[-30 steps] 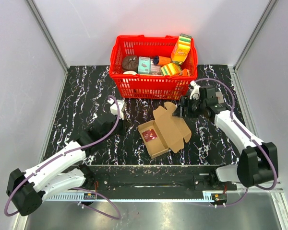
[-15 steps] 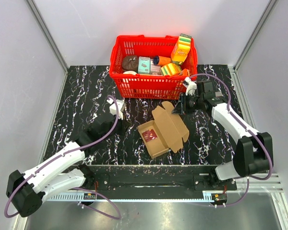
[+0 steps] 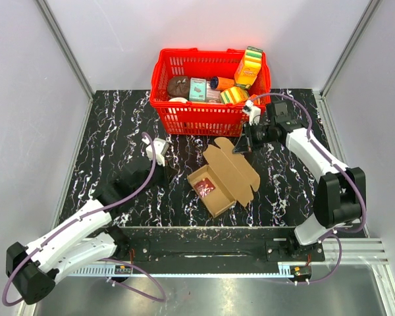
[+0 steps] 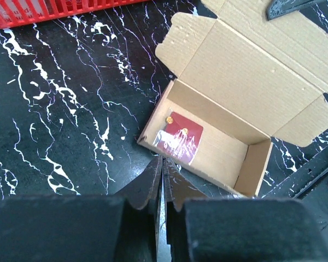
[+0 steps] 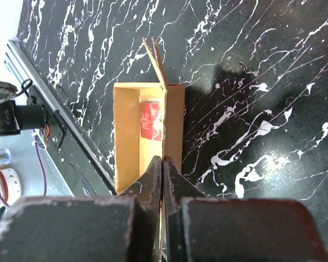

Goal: Fold the paper box

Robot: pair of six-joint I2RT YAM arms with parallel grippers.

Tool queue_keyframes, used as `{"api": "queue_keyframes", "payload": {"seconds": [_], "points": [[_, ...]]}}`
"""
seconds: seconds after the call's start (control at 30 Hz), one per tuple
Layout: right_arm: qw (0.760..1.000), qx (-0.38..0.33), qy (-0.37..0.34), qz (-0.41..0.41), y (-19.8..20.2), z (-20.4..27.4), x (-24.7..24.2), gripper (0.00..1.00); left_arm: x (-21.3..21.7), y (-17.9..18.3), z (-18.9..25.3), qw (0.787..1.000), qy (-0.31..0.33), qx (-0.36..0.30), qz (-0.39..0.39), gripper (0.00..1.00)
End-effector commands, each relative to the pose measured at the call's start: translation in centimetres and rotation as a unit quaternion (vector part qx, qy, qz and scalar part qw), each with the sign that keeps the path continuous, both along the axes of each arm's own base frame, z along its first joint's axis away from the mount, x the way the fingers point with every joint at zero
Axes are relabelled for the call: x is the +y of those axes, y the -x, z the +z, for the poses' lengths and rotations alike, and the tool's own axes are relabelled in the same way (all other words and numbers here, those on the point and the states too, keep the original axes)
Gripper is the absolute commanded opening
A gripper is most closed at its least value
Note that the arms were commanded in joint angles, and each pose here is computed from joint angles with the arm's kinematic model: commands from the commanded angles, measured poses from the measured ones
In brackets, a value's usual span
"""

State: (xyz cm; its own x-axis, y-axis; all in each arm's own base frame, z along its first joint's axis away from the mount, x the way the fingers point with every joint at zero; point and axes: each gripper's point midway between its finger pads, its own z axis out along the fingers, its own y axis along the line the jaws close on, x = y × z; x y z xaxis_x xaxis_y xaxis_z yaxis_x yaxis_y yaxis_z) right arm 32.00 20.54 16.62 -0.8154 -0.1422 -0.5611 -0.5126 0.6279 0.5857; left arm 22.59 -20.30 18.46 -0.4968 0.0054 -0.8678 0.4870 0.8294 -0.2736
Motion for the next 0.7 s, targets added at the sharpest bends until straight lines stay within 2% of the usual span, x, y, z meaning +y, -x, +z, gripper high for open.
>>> {"api": "queue_keyframes", "payload": {"seconds": [0.0,0.13,0.2,0.23,0.3,0.33,0.4,0.43,0.5,0.53,0.57,0.67], "points": [[0.998,-0.052,-0.002,0.047,-0.8,2.6,0.5,0.02,0.1,-0.1,2.5,1.000,0.019,-0.025,0.000,0.08],[0.990,-0.099,0.008,0.100,-0.9,4.0,1.2,0.02,0.3,0.0,2.7,0.999,0.019,-0.026,0.004,0.08],[0.987,-0.097,0.018,0.124,-0.4,3.8,1.6,0.03,0.4,0.0,2.8,0.999,0.019,-0.026,0.006,0.08],[0.982,-0.122,0.023,0.141,-0.9,4.9,1.8,0.03,0.4,0.0,2.8,0.999,0.018,-0.025,0.007,0.08],[0.981,-0.094,0.032,0.165,-0.3,4.2,1.9,0.04,0.4,-0.1,2.7,1.000,0.017,-0.023,0.007,0.08],[0.973,-0.123,0.031,0.191,-0.8,5.4,2.5,0.04,0.4,-0.1,2.7,1.000,0.017,-0.023,0.008,0.08],[0.971,-0.080,0.036,0.222,0.0,4.2,2.8,0.06,0.5,-0.1,2.6,1.000,0.014,-0.020,0.010,0.08],[0.960,-0.111,0.040,0.253,-0.3,5.1,3.6,0.06,0.5,-0.1,2.6,1.000,0.014,-0.020,0.010,0.08],[0.953,-0.078,0.076,0.284,0.4,3.1,3.7,0.07,0.6,-0.1,2.7,1.000,0.011,-0.021,0.012,0.08],[0.946,-0.096,0.091,0.297,-0.1,3.3,3.9,0.07,0.7,-0.1,2.8,1.000,0.012,-0.021,0.013,0.08],[0.937,-0.090,0.127,0.312,0.0,2.0,4.0,0.07,0.7,0.0,2.8,1.000,0.010,-0.021,0.013,0.08],[0.922,-0.092,0.174,0.332,0.0,1.0,3.6,0.07,1.0,-0.1,2.9,1.000,0.006,-0.023,0.016,0.08]]}}
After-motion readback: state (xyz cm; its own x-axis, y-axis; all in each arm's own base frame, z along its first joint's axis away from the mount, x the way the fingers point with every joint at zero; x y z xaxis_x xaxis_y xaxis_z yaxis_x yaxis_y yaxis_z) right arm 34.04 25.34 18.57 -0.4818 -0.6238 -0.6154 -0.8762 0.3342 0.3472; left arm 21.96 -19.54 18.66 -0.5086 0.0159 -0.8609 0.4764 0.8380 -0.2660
